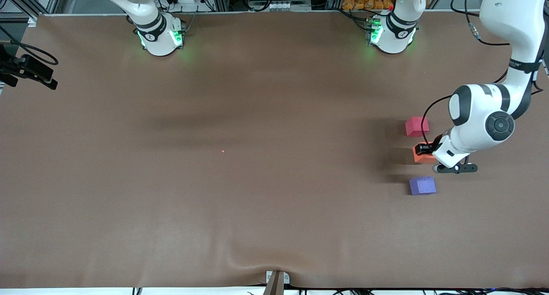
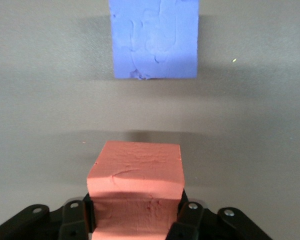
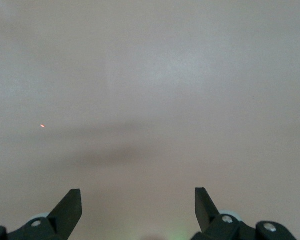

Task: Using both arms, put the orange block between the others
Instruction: 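Lower the orange cube between the pink and purple cubes, open left gripper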

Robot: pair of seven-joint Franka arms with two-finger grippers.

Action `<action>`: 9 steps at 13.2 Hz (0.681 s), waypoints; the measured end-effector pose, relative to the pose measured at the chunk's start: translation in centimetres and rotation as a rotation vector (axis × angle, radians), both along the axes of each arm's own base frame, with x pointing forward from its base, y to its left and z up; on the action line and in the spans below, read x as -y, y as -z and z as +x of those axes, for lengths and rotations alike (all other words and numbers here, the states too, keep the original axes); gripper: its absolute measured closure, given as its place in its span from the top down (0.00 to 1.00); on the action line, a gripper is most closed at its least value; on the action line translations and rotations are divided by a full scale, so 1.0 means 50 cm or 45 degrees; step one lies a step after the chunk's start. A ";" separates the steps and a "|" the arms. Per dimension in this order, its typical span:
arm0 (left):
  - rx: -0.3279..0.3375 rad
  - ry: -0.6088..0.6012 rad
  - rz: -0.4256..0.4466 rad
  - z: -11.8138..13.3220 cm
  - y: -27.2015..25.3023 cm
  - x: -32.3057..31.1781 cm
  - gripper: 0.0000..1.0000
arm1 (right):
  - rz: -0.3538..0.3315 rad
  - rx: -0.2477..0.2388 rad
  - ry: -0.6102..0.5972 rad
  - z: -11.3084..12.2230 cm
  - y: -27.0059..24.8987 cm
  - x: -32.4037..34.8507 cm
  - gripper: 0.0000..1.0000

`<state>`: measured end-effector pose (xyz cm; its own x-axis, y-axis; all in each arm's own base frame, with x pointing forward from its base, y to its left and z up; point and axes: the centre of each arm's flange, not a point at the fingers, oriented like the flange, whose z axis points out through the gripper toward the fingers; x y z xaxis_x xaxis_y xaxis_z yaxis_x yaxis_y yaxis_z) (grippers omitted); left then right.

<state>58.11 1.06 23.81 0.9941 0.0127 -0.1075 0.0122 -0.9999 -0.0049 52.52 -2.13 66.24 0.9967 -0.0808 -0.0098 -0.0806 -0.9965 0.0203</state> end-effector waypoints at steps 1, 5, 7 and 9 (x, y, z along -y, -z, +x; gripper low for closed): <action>-0.002 0.001 -0.002 0.000 0.011 0.001 0.56 | -0.001 0.015 0.001 0.003 -0.001 0.002 1.00; -0.005 0.047 0.028 0.000 0.034 0.003 0.56 | -0.005 0.081 0.007 0.017 -0.008 0.008 1.00; -0.001 0.054 0.030 0.001 0.045 0.003 0.56 | -0.008 0.122 0.008 0.038 0.002 0.010 1.00; -0.002 0.055 0.027 0.000 0.058 0.004 0.56 | -0.011 0.143 0.013 0.066 0.025 0.017 1.00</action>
<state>58.13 0.86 20.89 0.9936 -0.0281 -0.1093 -0.0312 -0.9992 -0.0265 55.82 -2.96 64.97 0.9906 -0.0906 0.1029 -0.0930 -0.9955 0.0190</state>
